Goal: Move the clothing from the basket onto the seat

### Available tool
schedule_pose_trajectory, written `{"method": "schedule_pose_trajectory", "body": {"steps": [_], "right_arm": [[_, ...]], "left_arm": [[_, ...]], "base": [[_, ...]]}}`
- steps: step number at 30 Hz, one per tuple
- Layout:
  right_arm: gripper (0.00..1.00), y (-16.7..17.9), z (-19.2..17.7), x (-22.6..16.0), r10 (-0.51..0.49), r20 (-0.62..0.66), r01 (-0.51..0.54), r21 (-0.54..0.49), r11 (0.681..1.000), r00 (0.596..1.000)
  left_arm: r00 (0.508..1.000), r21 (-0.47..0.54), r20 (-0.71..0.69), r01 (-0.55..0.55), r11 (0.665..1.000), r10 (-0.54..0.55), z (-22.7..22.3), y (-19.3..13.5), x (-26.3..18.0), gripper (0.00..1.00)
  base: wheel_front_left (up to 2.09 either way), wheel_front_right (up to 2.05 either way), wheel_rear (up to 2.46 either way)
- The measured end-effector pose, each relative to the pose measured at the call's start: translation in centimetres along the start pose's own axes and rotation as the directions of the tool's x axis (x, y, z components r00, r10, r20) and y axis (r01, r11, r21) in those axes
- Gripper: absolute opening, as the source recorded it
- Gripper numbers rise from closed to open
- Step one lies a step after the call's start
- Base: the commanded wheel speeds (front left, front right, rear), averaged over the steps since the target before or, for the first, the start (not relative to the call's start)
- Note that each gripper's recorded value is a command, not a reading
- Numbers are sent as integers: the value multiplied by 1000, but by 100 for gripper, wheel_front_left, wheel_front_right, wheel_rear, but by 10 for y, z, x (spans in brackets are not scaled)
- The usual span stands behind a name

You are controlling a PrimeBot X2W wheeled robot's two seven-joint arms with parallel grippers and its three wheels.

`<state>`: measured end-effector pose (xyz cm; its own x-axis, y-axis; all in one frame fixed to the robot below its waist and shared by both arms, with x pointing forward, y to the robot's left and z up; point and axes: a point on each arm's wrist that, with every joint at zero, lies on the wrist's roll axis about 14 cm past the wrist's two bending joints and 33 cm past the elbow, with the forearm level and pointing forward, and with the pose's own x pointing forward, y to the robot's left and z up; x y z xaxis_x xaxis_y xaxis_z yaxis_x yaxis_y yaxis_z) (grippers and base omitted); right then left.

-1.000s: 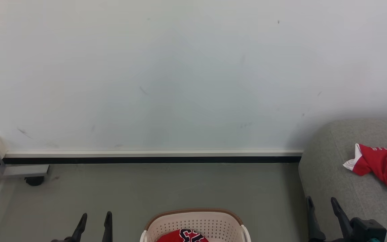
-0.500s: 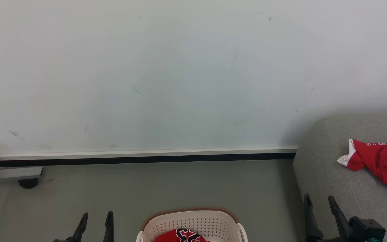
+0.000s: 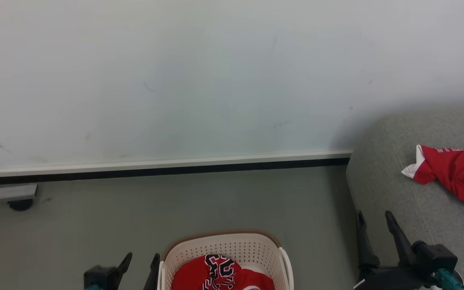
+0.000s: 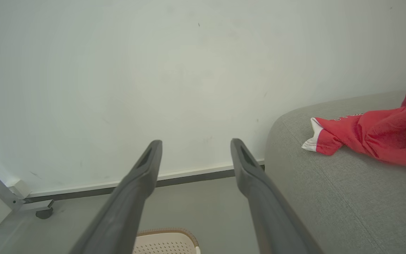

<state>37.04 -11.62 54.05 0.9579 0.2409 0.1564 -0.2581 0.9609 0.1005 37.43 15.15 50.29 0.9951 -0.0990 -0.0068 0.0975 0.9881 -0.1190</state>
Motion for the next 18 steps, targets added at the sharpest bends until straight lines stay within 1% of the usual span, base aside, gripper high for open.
{"method": "schedule_pose_trajectory", "body": {"steps": [2, 3, 6, 11, 14, 18], "right_arm": [[100, 2, 3, 4, 10, 4, -10, -7, 1000, 1000], [100, 3, 11, 12, 20, 24, -19, -14, 1000, 1000], [100, 5, 17, 26, 35, 44, -33, -28, 999, 998], [100, 0, 16, 52, 43, 69, -41, -22, 999, 997], [100, -8, -1, 62, 29, 52, -29, -4, 1000, 998], [100, -20, -34, 68, 5, -5, -5, 23, 1000, 1000]], "left_arm": [[997, 19, -59, 42, 999, -41, -9, -8, 14, 100], [990, 42, -115, 88, 995, -83, -16, -18, 33, 100], [969, 76, -198, 164, 983, -147, -28, -35, 62, 100], [924, 126, -332, 245, 961, -192, -60, -46, 111, 100], [872, 152, -442, 304, 941, -210, -97, -52, 129, 100], [776, 146, -581, 397, 906, -246, -153, -65, 141, 100]], "base": [[0, 0, 0], [0, 0, 0], [0, 0, 0], [0, 0, 0], [0, 0, 0], [0, 0, 0]]}}
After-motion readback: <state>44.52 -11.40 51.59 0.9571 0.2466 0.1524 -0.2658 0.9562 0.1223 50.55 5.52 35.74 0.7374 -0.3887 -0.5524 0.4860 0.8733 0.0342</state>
